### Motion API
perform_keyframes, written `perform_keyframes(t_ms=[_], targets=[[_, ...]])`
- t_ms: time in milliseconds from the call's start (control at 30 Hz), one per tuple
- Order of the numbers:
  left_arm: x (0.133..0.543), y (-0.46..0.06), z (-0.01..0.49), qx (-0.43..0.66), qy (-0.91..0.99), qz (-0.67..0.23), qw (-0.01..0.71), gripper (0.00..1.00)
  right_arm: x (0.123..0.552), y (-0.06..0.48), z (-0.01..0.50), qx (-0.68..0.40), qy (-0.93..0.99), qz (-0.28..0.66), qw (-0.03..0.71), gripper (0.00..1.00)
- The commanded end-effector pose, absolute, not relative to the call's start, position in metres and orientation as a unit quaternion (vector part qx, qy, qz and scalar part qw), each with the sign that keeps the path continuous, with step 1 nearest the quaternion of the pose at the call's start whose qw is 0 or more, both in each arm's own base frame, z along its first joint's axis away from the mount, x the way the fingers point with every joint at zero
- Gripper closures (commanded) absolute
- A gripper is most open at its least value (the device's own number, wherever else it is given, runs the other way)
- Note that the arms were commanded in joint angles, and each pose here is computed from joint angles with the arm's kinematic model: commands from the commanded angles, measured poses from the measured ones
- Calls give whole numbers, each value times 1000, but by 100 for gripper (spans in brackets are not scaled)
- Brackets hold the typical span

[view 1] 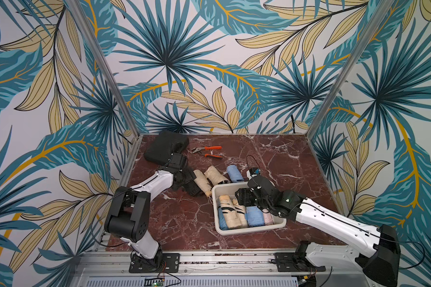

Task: Put the umbrella into the storage box
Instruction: Pick up the umbrella from the center of the board.

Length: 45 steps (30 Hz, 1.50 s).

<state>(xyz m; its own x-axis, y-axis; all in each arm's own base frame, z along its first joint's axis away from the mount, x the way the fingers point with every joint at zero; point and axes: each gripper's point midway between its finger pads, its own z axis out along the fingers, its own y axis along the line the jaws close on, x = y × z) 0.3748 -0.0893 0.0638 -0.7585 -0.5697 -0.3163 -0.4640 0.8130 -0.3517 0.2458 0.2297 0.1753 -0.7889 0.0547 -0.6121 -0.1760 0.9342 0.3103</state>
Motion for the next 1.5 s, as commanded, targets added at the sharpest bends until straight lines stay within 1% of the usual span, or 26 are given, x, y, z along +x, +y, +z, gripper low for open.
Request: perform_keyframes(t_ms=[0, 67, 200, 367, 500, 600, 900, 1067, 1233, 1300, 1467], targets=[[378, -78, 74, -292, 921, -111, 231, 13, 247, 233, 175, -26, 929, 185, 319, 24], [376, -76, 73, -291, 923, -103, 230, 15, 246, 235, 173, -27, 931, 187, 313, 24], [376, -77, 68, -278, 927, -104, 230, 16, 244, 237, 171, -33, 932, 191, 307, 24], [377, -85, 57, -260, 935, -114, 211, 17, 244, 238, 172, -33, 932, 196, 305, 24], [375, -90, 44, -259, 937, -123, 198, 21, 243, 238, 172, -30, 931, 198, 304, 24], [371, -91, 37, -258, 940, -124, 187, 22, 242, 237, 173, -28, 931, 200, 305, 24], [364, -79, 19, -239, 951, -95, 170, 27, 243, 241, 173, -34, 932, 202, 301, 24], [365, -78, 13, -224, 956, -97, 162, 40, 244, 246, 175, -39, 931, 207, 298, 24], [363, -75, 19, -218, 957, -95, 169, 54, 244, 246, 179, -36, 930, 210, 300, 24], [361, -72, 27, -215, 956, -90, 180, 59, 244, 245, 180, -36, 929, 212, 302, 24], [356, -63, 59, -200, 951, -80, 221, 78, 245, 245, 184, -37, 927, 212, 307, 24]])
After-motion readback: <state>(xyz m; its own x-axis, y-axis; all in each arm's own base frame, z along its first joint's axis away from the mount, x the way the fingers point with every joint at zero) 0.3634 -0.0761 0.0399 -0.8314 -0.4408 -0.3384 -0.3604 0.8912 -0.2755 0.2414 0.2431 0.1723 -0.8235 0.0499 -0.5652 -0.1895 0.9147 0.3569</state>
